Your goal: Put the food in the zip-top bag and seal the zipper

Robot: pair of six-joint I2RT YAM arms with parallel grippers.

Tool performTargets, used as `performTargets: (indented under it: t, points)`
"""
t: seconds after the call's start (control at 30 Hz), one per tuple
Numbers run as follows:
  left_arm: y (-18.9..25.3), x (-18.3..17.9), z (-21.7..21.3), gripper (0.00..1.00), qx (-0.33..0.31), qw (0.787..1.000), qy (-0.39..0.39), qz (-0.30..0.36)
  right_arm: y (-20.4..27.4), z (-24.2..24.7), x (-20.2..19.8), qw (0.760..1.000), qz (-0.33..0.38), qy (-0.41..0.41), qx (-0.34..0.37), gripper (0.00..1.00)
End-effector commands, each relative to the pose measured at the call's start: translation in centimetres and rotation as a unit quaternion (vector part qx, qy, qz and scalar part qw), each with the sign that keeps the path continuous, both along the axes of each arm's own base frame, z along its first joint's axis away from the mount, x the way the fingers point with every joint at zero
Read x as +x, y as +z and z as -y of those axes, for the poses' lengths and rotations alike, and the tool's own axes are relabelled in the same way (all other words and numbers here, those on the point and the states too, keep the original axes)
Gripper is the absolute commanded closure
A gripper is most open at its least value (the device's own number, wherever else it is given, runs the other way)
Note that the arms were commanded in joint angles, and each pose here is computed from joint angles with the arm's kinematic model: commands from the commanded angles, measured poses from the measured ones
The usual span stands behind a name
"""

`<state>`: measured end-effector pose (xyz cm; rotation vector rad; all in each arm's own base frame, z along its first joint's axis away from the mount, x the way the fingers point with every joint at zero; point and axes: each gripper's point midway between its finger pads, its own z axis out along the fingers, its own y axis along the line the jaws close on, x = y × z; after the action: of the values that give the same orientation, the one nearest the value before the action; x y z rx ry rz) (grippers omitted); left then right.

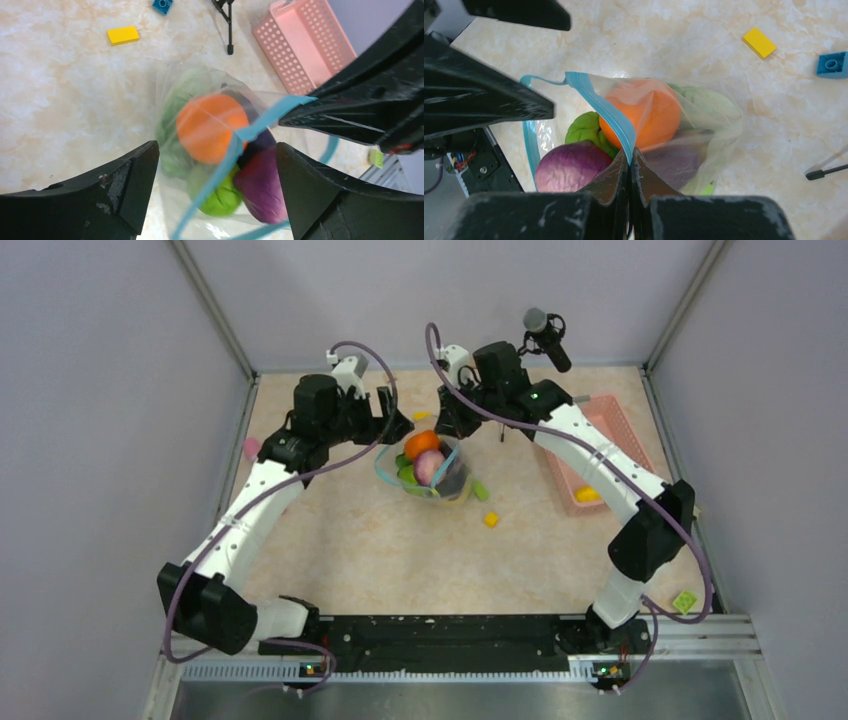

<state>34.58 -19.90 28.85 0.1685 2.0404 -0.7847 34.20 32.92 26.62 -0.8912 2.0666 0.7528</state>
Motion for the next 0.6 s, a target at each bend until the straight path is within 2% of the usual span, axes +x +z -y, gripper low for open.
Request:
performTargets:
  t: [0.0, 0.1, 0.2, 0.37, 0.4, 0.47, 0.53, 0.57]
  points:
    - [0.5, 1.1, 0.1, 0.11, 0.034, 0.999, -0.020, 0.024, 3.2, -1.4, -0.6, 0.997, 0.036, 0.069, 0.024, 1.00]
    - [0.1, 0.8, 0.6, 0.11, 0.046, 0.998, -0.043, 0.029, 3.4, -1.7, -0.2, 0.996, 0.030, 0.077, 0.033, 1.00]
    - [-0.9, 1.0, 0.4, 0.12, 0.070, 0.997, -0.035, 0.023, 3.7, -2.1, -0.2, 0.994, 0.028, 0.093, 0.042, 1.00]
    - [-1.0, 0.5, 1.2, 0.14, 0.063, 0.996, -0.055, 0.030, 3.6, -2.6, 0.1, 0.994, 0.023, 0.104, 0.039, 1.00]
    - [-1.1, 0.7, 1.1, 0.17, 0.067, 0.996, -0.049, 0.031, 3.5, -2.7, 0.0, 0.993, 0.024, 0.111, 0.039, 1.00]
    - [-1.4, 1.2, 0.7, 0.30, 0.074, 0.996, -0.029, 0.028, 3.4, -2.9, -0.2, 0.991, 0.024, 0.125, 0.038, 1.00]
    - [-1.6, 1.5, 0.6, 0.47, 0.079, 0.996, -0.020, 0.025, 3.1, -2.8, -0.5, 0.990, 0.021, 0.133, 0.033, 1.00]
    - [-1.8, 1.5, 0.6, 0.59, 0.080, 0.996, -0.020, 0.023, 2.8, -2.6, -0.6, 0.991, 0.018, 0.133, 0.027, 1.00]
